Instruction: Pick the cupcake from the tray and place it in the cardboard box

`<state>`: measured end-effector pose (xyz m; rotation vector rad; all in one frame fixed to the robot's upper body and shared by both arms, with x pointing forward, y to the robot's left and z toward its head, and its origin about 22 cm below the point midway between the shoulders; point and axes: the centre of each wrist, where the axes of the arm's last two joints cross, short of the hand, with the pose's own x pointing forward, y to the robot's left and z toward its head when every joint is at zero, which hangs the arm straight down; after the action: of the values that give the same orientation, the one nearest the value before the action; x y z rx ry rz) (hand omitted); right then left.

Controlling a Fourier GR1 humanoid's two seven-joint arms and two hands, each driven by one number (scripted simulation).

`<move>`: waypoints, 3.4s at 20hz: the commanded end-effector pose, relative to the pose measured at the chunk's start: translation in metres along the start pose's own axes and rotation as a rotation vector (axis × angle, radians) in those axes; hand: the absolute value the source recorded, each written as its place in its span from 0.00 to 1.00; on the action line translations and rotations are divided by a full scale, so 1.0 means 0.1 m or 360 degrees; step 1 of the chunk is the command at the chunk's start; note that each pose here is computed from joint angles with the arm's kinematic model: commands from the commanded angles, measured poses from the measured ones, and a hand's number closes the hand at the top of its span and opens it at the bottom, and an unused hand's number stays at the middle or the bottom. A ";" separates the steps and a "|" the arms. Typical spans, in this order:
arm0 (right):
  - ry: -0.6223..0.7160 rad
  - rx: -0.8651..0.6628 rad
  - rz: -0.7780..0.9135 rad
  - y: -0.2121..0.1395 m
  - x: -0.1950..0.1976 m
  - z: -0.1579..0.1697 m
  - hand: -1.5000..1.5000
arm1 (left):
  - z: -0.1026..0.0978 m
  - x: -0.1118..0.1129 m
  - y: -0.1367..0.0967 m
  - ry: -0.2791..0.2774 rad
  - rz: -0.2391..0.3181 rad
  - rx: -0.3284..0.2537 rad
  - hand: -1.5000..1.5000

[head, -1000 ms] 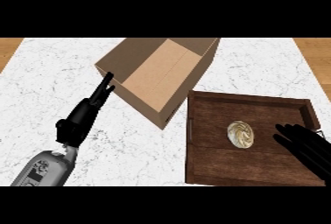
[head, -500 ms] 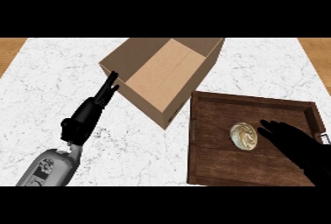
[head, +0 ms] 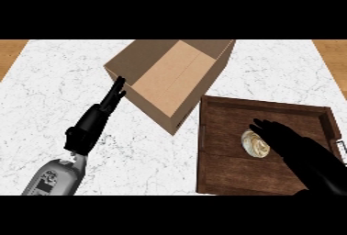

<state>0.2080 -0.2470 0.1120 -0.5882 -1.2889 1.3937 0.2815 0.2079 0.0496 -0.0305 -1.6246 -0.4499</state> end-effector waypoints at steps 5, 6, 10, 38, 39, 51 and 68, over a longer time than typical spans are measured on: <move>-0.0007 -0.0043 -0.0032 0.06 -0.29 -0.22 0.00 | -0.06 -0.32 -0.11 0.0054 0.0000 -0.0043 0.50; -0.0036 -0.0055 -0.0023 0.08 0.01 -0.12 0.00 | 0.22 -0.13 -0.05 0.0022 0.0011 -0.0025 0.50; -0.0021 -0.0036 0.0026 0.30 -0.20 -0.25 0.00 | 0.17 -0.24 0.13 0.0051 0.0026 -0.0004 0.50; 0.0143 0.0095 0.0191 0.59 -0.30 -0.57 0.00 | -0.03 0.02 0.02 0.0055 0.0007 -0.0024 0.50; 0.0135 0.0121 0.0188 0.77 -0.24 -0.71 0.00 | -0.04 0.05 -0.12 0.0058 0.0014 -0.0023 0.50; 0.0034 0.0017 0.0295 0.57 -0.47 -0.74 1.00 | -0.14 -0.08 -0.08 0.0026 0.0012 0.0015 0.50; -0.1347 -0.0335 0.0448 -0.11 0.19 -1.25 1.00 | -0.09 -0.01 -0.07 0.0047 0.0045 -0.0038 0.50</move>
<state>0.3110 -0.1935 0.0721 -0.3564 -1.9626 1.9009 0.2839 0.2061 0.0490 -0.0528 -1.6310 -0.4602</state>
